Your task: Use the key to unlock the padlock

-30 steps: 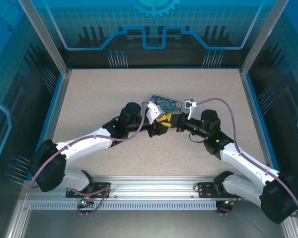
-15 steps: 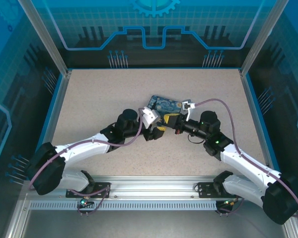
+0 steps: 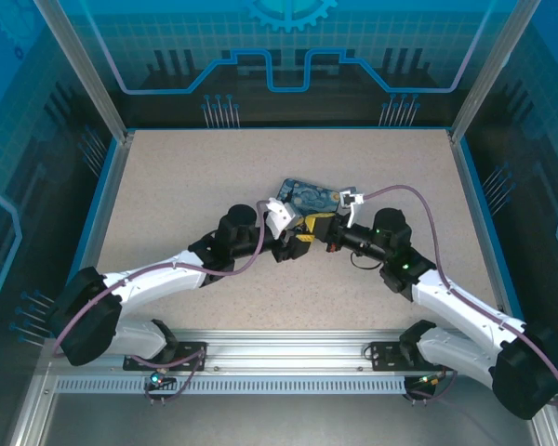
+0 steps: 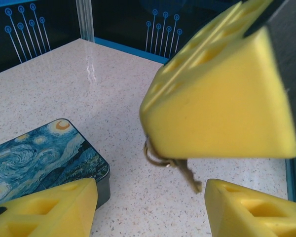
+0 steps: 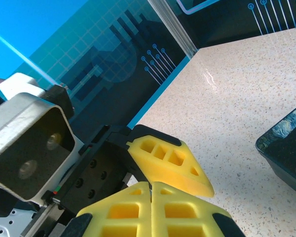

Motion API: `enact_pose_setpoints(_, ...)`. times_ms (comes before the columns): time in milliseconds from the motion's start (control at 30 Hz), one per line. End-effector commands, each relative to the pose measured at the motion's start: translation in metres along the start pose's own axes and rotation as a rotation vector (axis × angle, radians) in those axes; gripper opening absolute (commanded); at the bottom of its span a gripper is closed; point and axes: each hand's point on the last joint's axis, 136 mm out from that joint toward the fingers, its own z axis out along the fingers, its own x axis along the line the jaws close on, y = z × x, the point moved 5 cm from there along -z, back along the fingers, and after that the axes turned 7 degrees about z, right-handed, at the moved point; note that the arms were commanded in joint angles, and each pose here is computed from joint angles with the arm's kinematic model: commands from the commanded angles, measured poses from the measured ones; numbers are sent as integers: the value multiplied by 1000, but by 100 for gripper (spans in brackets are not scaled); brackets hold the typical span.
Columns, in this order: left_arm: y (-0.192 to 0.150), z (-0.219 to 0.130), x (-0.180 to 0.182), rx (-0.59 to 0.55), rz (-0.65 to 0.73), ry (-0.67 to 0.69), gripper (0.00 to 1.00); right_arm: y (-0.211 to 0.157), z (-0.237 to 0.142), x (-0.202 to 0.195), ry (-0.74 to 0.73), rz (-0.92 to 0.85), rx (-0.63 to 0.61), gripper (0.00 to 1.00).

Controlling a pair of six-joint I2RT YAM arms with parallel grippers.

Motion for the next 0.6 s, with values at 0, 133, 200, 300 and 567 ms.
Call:
enact_pose_setpoints(0,23,2,1,-68,2,8,60,3,4,6,16,-10,-13,0)
enact_pose_setpoints(133,27,1,1,-75,0,13,56,1,5,6,13,-13,-3,0)
enact_pose_setpoints(200,27,1,1,-72,0,17,51,0,5,6,15,-11,-2,0)
enact_pose_setpoints(300,25,1,2,-64,5,26,40,0,4,7,15,-11,-2,0)
enact_pose_setpoints(567,15,-1,-3,-34,46,-3,15,1,1,6,-6,-22,-7,0)
